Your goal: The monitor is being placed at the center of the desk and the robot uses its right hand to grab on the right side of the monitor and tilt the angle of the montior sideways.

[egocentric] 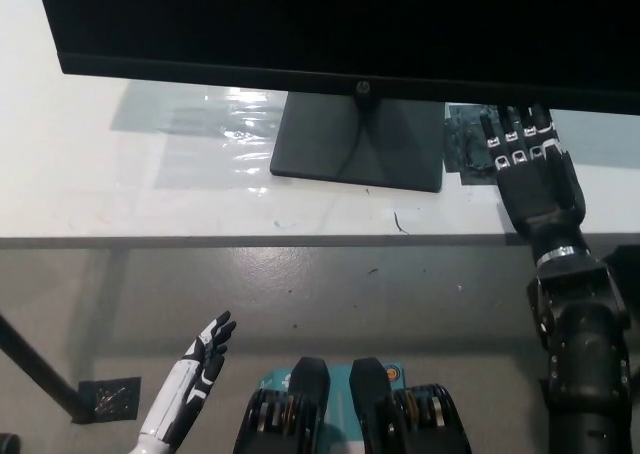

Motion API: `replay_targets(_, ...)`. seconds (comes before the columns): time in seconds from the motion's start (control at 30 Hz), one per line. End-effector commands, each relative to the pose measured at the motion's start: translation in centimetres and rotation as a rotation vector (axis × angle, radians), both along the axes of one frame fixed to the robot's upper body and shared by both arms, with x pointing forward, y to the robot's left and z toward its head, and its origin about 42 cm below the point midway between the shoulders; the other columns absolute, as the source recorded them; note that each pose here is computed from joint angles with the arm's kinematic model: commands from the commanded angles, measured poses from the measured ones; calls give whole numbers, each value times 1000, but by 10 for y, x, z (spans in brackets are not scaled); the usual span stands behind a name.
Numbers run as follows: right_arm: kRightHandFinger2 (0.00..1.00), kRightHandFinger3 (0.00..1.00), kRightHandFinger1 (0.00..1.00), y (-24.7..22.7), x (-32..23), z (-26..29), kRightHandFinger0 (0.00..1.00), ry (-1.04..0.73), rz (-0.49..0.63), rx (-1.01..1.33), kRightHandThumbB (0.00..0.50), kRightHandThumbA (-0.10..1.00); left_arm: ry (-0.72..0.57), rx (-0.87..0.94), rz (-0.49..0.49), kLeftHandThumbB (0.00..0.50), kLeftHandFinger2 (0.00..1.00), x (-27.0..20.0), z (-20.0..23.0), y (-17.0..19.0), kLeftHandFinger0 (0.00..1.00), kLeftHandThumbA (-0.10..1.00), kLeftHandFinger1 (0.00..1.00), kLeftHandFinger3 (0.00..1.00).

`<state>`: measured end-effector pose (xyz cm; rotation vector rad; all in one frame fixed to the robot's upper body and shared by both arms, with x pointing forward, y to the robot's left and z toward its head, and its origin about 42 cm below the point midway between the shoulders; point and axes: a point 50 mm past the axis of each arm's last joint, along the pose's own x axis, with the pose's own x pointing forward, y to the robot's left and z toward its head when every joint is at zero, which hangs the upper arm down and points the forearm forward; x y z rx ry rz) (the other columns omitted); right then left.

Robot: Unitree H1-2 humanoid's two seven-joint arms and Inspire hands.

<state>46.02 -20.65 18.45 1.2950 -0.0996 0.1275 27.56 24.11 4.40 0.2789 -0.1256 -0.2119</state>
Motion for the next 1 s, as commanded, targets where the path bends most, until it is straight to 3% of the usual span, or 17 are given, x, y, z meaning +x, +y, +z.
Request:
replay_targets(0.0,1000,1000,1000,4,22,40,1000,-137,33,21,359,1000,-78,6,-1,352,1000,7,13,4,1000,1000,1000,1000)
replay_targets(0.43,1000,1000,1000,18,22,-4,1000,-14,61,54,362,1000,-91,17,-4,351,1000,11,16,4,1000,1000,1000,1000)
replay_targets(0.83,1000,1000,1000,16,41,-14,1000,42,60,57,336,1000,-103,23,-11,365,1000,17,20,5,1000,1000,1000,1000)
replay_targets(0.97,1000,1000,1000,12,48,-9,1000,45,41,60,355,1000,-107,23,-12,364,1000,17,21,5,1000,1000,1000,1000)
